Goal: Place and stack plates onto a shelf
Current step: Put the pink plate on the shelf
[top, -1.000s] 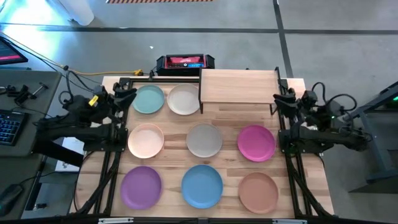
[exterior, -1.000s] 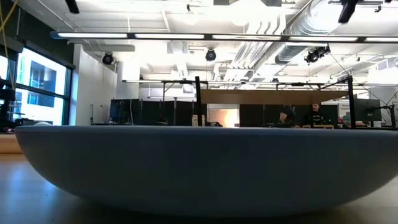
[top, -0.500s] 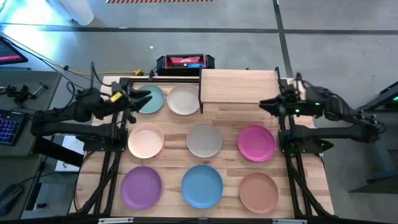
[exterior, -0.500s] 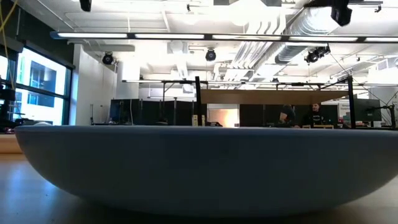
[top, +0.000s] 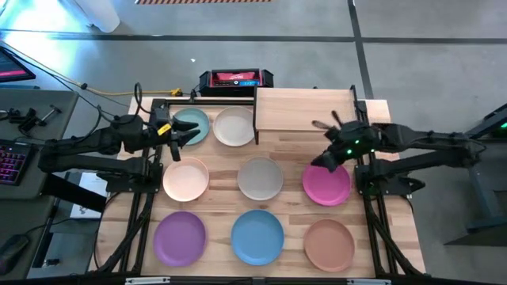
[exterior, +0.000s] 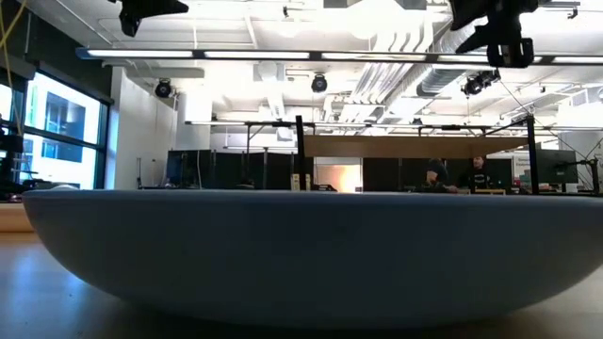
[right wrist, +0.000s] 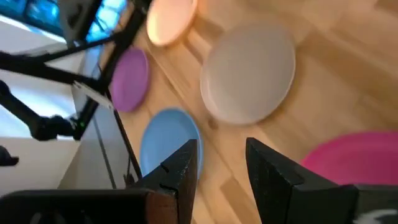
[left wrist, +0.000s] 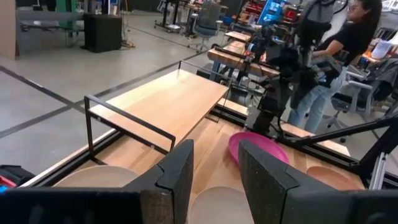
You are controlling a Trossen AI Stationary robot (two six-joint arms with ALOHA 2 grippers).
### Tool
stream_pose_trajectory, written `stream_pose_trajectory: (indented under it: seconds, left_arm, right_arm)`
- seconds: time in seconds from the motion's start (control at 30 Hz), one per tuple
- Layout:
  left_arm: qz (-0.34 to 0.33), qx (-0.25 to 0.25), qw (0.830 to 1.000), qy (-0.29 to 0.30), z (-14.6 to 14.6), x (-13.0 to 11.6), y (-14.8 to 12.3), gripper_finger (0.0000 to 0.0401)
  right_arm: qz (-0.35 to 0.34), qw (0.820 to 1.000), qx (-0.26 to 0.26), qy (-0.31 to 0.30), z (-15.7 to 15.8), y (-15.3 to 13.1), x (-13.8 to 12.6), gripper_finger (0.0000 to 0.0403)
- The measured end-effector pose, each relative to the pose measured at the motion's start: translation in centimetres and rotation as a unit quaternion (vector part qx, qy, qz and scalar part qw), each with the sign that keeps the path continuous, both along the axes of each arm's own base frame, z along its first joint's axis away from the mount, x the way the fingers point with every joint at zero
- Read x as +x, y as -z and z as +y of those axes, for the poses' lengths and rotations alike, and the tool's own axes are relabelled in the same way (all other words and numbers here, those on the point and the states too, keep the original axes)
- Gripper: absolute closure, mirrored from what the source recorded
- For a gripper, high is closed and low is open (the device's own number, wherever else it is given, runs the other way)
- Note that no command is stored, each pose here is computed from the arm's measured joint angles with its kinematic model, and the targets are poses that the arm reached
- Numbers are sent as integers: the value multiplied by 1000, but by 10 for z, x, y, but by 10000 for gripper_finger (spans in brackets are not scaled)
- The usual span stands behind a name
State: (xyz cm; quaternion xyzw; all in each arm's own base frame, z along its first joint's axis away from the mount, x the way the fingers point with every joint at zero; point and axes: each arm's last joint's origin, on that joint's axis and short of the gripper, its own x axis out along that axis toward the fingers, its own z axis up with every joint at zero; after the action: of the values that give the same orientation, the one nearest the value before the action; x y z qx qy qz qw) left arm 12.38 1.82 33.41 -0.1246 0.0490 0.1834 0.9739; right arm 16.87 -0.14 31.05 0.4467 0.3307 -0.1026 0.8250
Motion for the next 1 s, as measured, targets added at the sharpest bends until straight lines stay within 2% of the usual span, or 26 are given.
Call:
stream_pose_trajectory:
  seconds: [0.67, 1.0]
  left_arm:
    - [8, 4, 1000, 1, 0, 0, 1, 284]
    - [53, 0, 999, 1, 0, 0, 10, 284]
  right_arm:
    - [162, 985, 60, 21, 53, 50, 45, 284]
    - [254, 966, 43, 12, 78, 88, 64, 284]
